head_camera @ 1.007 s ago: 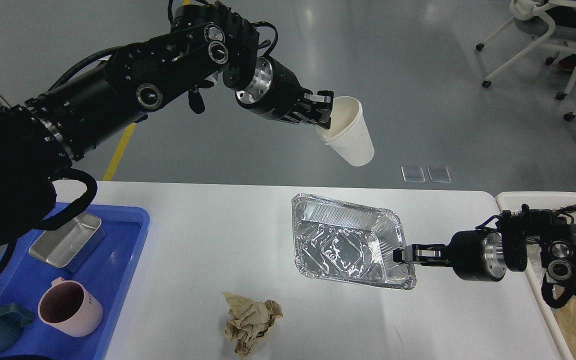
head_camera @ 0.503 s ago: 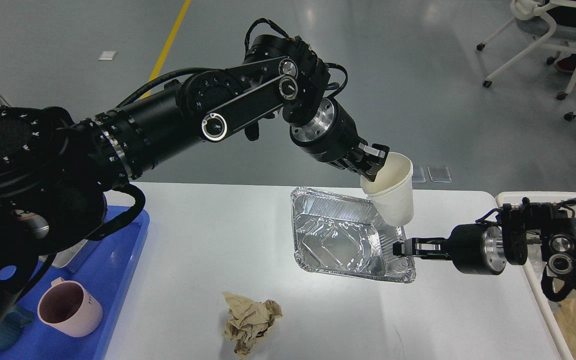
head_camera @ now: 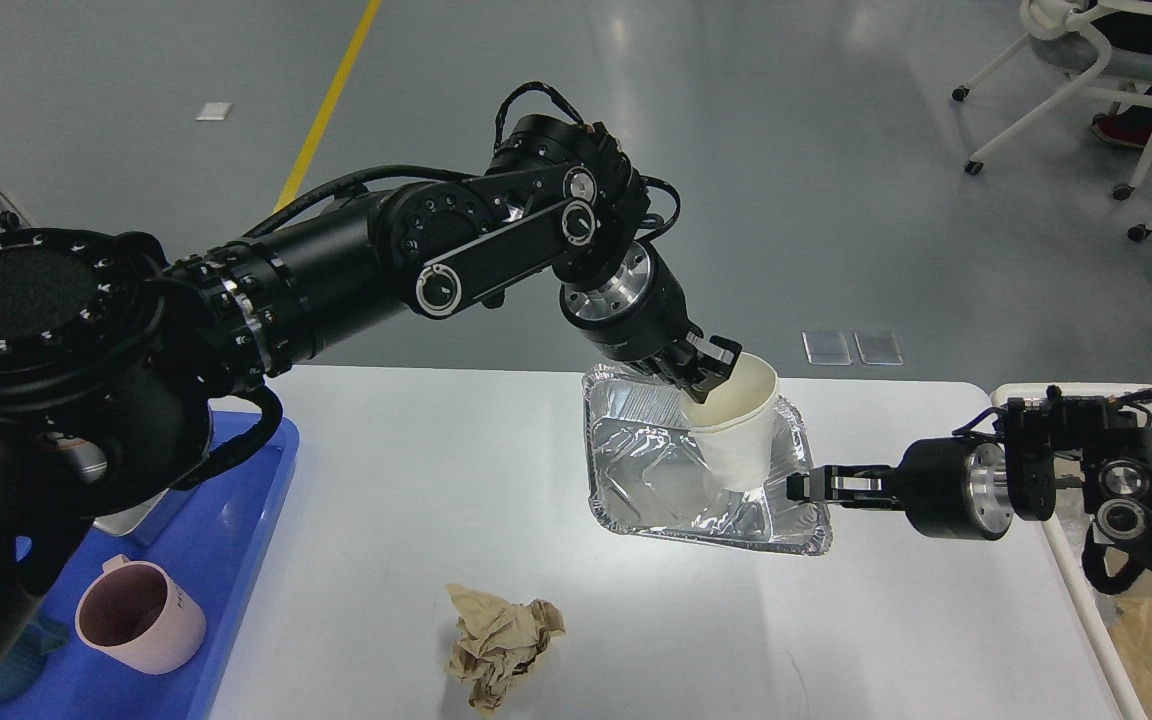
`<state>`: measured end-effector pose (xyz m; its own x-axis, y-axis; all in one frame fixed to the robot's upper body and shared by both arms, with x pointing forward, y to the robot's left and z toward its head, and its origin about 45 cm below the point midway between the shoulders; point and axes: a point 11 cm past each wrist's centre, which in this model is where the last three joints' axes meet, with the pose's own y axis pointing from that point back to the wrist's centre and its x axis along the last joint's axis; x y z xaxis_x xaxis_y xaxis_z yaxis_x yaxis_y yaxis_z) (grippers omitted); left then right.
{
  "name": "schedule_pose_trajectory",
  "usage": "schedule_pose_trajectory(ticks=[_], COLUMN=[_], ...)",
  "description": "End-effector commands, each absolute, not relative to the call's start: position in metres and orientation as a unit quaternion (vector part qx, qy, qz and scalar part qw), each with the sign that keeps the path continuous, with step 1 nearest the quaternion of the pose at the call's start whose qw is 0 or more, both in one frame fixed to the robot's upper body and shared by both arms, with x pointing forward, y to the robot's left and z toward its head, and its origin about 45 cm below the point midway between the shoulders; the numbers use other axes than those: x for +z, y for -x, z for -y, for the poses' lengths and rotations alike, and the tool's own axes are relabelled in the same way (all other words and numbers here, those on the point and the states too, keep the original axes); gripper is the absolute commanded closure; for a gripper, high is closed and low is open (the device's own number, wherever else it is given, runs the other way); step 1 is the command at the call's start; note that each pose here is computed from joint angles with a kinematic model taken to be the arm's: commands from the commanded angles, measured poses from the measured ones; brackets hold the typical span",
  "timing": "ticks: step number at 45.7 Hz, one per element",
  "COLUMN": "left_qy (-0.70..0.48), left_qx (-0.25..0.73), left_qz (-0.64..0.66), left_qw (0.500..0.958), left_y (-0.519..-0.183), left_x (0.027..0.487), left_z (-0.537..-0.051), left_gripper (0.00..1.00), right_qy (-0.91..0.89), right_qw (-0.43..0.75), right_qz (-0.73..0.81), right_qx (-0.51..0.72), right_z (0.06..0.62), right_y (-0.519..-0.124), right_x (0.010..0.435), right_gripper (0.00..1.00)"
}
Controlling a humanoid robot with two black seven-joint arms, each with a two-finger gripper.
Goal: Tidy desktop
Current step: 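Lower the paper cup into the held foil tray and release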
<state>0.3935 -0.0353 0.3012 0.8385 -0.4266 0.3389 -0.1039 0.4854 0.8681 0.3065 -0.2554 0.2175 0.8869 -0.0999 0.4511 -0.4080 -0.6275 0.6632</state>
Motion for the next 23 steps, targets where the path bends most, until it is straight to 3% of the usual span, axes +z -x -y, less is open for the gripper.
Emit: schedule_pose_trajectory(ticks=[1,8,12,23], left_qy=[-0.497,-0.48,-0.479,-0.458], left_qx=[-0.073,-0.033,-0.033,-0.018], left_qz=[0.268,0.268,0.267,0.249], left_qw=[0.822,0.835,0.835,0.853], left_y=[-0.401,-0.41,-0.41,-0.414], left_x=[0.298,0.304,0.306,0.324], left_z=[0.033,0.035,0.034,0.034], left_gripper=[0.68,0.13,0.03,0.03], right_qy=[-0.882,-0.882,-0.883,-0.881], right_qw=[0.406,0.405,0.404,0.407], right_qz=[0.144,0.145,0.144,0.144], right_qx=[0.189,0.191,0.191,0.193], right_z=[0.255,0.255,0.255,0.257], right_y=[-0.306,-0.308,-0.308,-0.307], right_x=[0.218,0.22,0.22,0.221], right_gripper=[1.0,1.0,1.0,1.0])
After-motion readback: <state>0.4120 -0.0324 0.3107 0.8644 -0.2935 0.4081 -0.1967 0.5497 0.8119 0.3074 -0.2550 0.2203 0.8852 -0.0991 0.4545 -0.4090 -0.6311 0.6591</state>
